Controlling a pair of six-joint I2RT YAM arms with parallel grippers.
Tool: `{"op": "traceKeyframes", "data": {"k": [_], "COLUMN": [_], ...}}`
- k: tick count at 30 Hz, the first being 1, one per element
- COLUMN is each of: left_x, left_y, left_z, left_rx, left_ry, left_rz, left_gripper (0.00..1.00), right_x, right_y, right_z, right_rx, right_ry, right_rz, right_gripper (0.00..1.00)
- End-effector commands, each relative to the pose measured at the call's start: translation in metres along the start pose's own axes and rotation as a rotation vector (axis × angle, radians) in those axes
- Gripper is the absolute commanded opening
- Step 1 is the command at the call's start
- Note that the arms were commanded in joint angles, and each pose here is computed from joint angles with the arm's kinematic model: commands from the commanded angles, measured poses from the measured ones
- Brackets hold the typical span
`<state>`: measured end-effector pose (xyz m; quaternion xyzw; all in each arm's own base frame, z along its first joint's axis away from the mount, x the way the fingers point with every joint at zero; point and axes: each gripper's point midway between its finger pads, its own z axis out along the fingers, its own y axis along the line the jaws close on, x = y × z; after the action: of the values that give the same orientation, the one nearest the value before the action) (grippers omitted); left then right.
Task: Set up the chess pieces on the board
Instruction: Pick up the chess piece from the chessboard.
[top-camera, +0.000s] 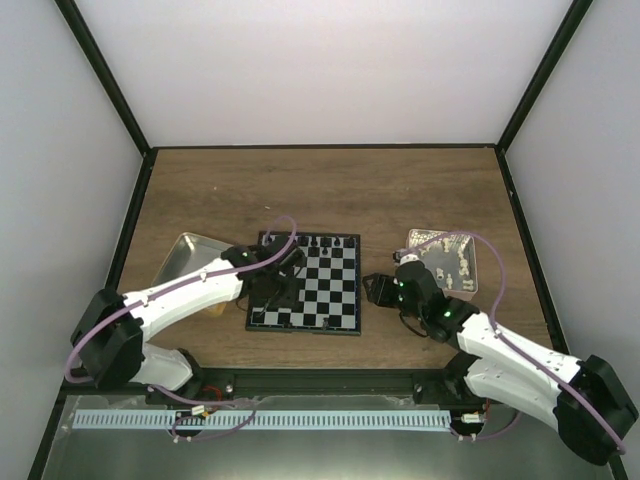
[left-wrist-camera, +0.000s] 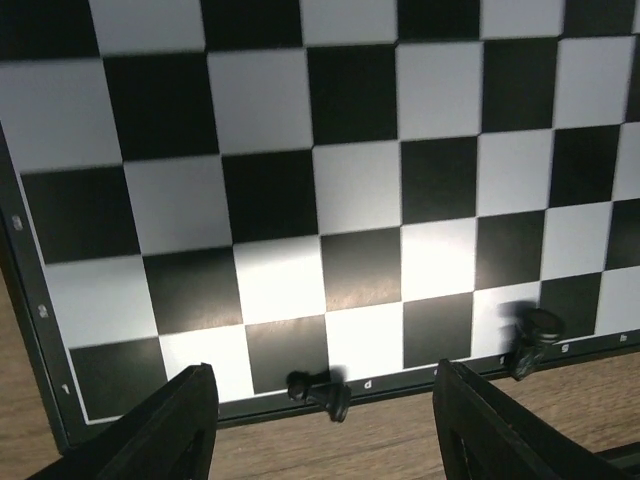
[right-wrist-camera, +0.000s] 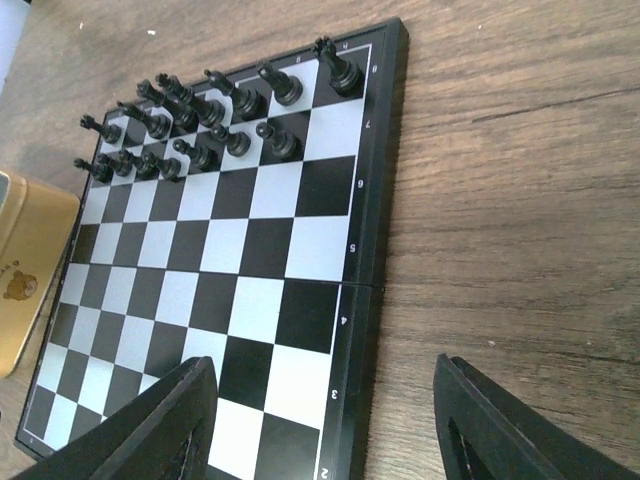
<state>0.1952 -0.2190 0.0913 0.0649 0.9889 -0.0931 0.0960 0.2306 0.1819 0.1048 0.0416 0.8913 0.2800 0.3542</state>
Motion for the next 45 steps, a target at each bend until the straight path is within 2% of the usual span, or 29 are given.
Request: {"op": "traceKeyframes", "data": {"k": [1, 6, 10, 12, 15, 20, 26, 45], "left_x": [0.011, 0.018, 0.016, 0.017, 0.018, 0.029, 0.042, 0.044], "left_y": [0.0, 0.006, -0.012, -0.02, -0.017, -0.006, -0.004, -0.01], "left_z": [0.005, 0.002, 0.004, 0.008, 0.01, 0.015, 0.028, 0.038], "left_rx": [0.065, 0.086, 0.203, 0.25, 0.236, 0.171, 0.136, 0.128], "left_ry": [0.001, -0.016, -0.019, 0.0, 0.005, 0.047, 0.118, 0.169], "left_rz": [-0.162, -0.232, -0.303, -0.341, -0.389, -0.433, -0.442, -0.411], "left_gripper": [0.62, 0.65, 0.65, 0.59, 0.49, 0.43, 0.4, 0.4], "right_x": [-0.006, -0.005, -0.004, -0.004, -0.004, -0.004, -0.004, -0.006], "right_y": [0.01, 0.011, 0.011, 0.011, 0.009, 0.008, 0.007, 0.006], "right_z": [0.001, 0.003, 0.005, 0.005, 0.005, 0.003, 0.003, 0.002], "right_rx": [-0.032, -0.04, -0.039, -0.038, -0.031, -0.032, -0.029, -0.024], "right_ry": [-0.005, 0.004, 0.012, 0.013, 0.009, -0.001, -0.005, -0.016], "right_rz": [-0.018, -0.02, -0.02, -0.02, -0.018, -0.016, -0.018, -0.018], "right_gripper": [0.61, 0.61, 0.61, 0.61, 0.61, 0.61, 0.61, 0.61]}}
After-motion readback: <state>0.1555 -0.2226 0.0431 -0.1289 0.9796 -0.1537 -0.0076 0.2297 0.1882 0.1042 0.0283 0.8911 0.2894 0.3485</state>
